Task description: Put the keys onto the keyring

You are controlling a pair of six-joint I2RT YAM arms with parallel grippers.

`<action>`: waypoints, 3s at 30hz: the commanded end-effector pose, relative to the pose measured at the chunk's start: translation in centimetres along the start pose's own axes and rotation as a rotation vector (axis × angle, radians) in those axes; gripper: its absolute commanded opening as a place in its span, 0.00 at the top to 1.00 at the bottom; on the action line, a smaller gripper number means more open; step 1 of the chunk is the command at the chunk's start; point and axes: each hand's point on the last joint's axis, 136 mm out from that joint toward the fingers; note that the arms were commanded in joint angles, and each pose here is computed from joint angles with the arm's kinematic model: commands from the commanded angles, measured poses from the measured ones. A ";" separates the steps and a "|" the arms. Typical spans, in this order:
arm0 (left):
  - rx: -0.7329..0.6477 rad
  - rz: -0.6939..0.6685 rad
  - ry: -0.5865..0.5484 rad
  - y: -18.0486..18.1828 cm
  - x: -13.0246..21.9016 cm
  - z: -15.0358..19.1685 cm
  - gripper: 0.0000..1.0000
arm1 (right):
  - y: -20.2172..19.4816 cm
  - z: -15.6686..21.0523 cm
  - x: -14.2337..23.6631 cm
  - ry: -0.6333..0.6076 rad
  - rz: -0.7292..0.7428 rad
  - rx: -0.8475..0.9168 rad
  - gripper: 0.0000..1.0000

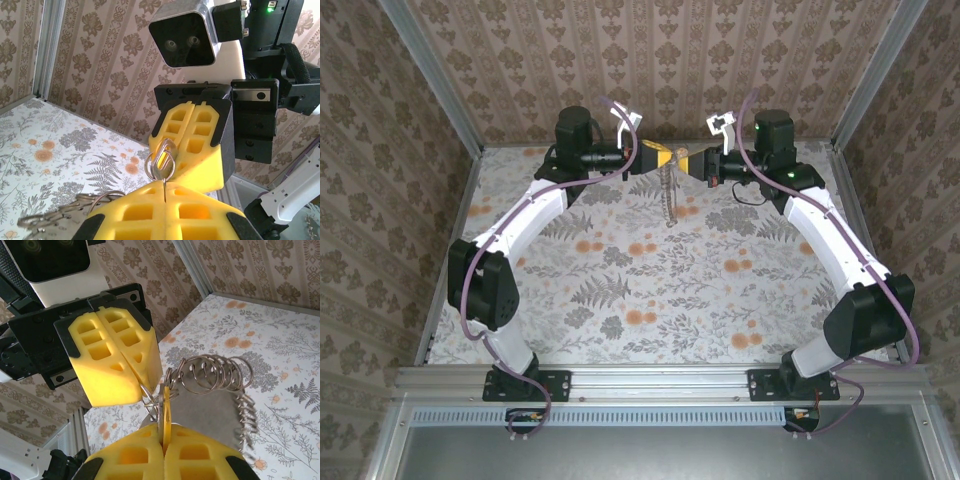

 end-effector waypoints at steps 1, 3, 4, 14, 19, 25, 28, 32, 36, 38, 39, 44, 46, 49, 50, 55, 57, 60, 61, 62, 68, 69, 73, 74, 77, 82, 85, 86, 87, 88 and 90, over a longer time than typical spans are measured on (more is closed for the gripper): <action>-0.036 0.007 -0.039 -1.4 1.0 -1.4 0.86 | 0.0 -2.0 0.1 -0.042 0.002 0.032 1.00; -0.030 -0.005 -0.052 -1.0 1.5 -1.7 0.77 | -0.2 -1.9 -0.1 -0.038 -0.002 0.028 1.00; -0.027 -0.022 -0.061 -0.5 2.1 -1.9 0.73 | -0.4 -1.8 -0.3 -0.035 -0.001 0.025 1.00; -0.008 -0.110 -0.111 0.9 4.7 -2.3 0.59 | -3.0 -0.5 -2.8 0.011 -0.023 -0.024 1.00; 0.018 -0.189 -0.152 2.2 6.7 -2.5 0.56 | -4.3 0.1 -5.1 0.038 -0.047 -0.049 1.00; 0.041 -0.246 -0.182 3.1 8.7 -2.5 0.55 | -6.4 0.5 -9.1 0.073 -0.074 -0.078 1.00; 0.045 -0.267 -0.192 3.2 9.7 -2.5 0.55 | -7.3 0.7 -11.4 0.088 -0.100 -0.098 1.00; 0.050 -0.298 -0.205 3.3 10.9 -2.6 0.55 | -8.2 1.5 -14.2 0.117 -0.127 -0.118 1.00; 0.052 -0.322 -0.214 3.4 11.6 -2.6 0.55 | -8.8 3.3 -16.3 0.146 -0.146 -0.153 1.00; 0.057 -0.329 -0.217 3.5 11.8 -2.5 0.55 | -9.0 4.7 -17.2 0.164 -0.148 -0.173 1.00; 0.058 -0.330 -0.216 3.5 11.8 -2.4 0.55 | -9.0 5.7 -17.6 0.176 -0.150 -0.190 1.00; 0.070 -0.336 -0.227 3.5 11.9 -2.2 0.55 | -9.1 10.9 -18.5 0.233 -0.144 -0.260 1.00; 0.075 -0.336 -0.226 3.5 11.8 -2.0 0.55 | -9.0 12.9 -18.2 0.251 -0.133 -0.284 1.00; 0.081 -0.335 -0.223 3.5 11.5 -1.7 0.55 | -8.7 15.0 -17.6 0.271 -0.123 -0.314 1.00; 0.082 -0.334 -0.222 3.5 11.3 -1.7 0.54 | -8.5 15.5 -17.3 0.278 -0.121 -0.318 1.00; 0.088 -0.331 -0.217 3.4 10.7 -1.3 0.54 | -7.2 18.4 -16.5 0.321 -0.110 -0.349 1.00; 0.089 -0.330 -0.216 3.4 10.5 -1.2 0.54 | -6.7 19.5 -16.3 0.339 -0.109 -0.355 1.00; 0.090 -0.325 -0.212 3.4 10.1 -1.2 0.54 | -6.0 20.8 -15.9 0.356 -0.107 -0.362 1.00; 0.092 -0.324 -0.211 3.4 10.0 -1.1 0.54 | -5.8 21.3 -15.7 0.362 -0.106 -0.367 1.00; 0.090 -0.323 -0.212 3.3 10.0 -1.2 0.54 | -5.6 21.7 -15.6 0.366 -0.105 -0.370 1.00; 0.088 -0.318 -0.212 2.9 9.6 -1.3 0.54 | -4.6 24.1 -15.2 0.402 -0.105 -0.396 1.00; 0.090 -0.318 -0.212 2.9 9.5 -1.2 0.54 | -4.5 24.5 -15.1 0.409 -0.105 -0.399 1.00; 0.095 -0.316 -0.211 2.7 9.3 -1.1 0.54 | -3.8 26.3 -15.1 0.441 -0.106 -0.413 1.00; 0.097 -0.317 -0.210 2.6 9.3 -1.0 0.54 | -3.6 26.7 -15.1 0.450 -0.107 -0.415 1.00; 0.098 -0.316 -0.208 2.5 9.1 -0.9 0.54 | -3.3 27.8 -15.0 0.464 -0.106 -0.429 1.00; 0.102 -0.316 -0.202 2.4 9.0 -0.6 0.54 | -2.4 29.1 -14.3 0.481 -0.108 -0.442 1.00; 0.100 -0.316 -0.202 2.3 9.0 -0.7 0.54 | -1.1 29.2 -13.4 0.486 -0.120 -0.435 0.81; 0.102 -0.316 -0.201 2.4 9.0 -0.6 0.53 | -0.5 29.2 -12.9 0.488 -0.128 -0.432 0.73; 0.100 -0.315 -0.202 2.3 9.0 -0.7 0.52 | 0.2 29.0 -12.4 0.487 -0.139 -0.425 0.68; 0.099 -0.315 -0.201 2.3 9.0 -0.7 0.52 | 0.9 28.9 -11.9 0.491 -0.148 -0.413 0.62; 0.099 -0.315 -0.202 2.3 9.0 -0.7 0.50 | 1.8 28.4 -10.6 0.489 -0.145 -0.390 0.55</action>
Point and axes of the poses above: each hand's point on the last joint's axis, 136 mm out from that joint toward the fingers, its own x axis back along the fingers, its own y axis along the line the jaws close on, z = x × y, and after that the axes turned 3 degrees about x, right-handed
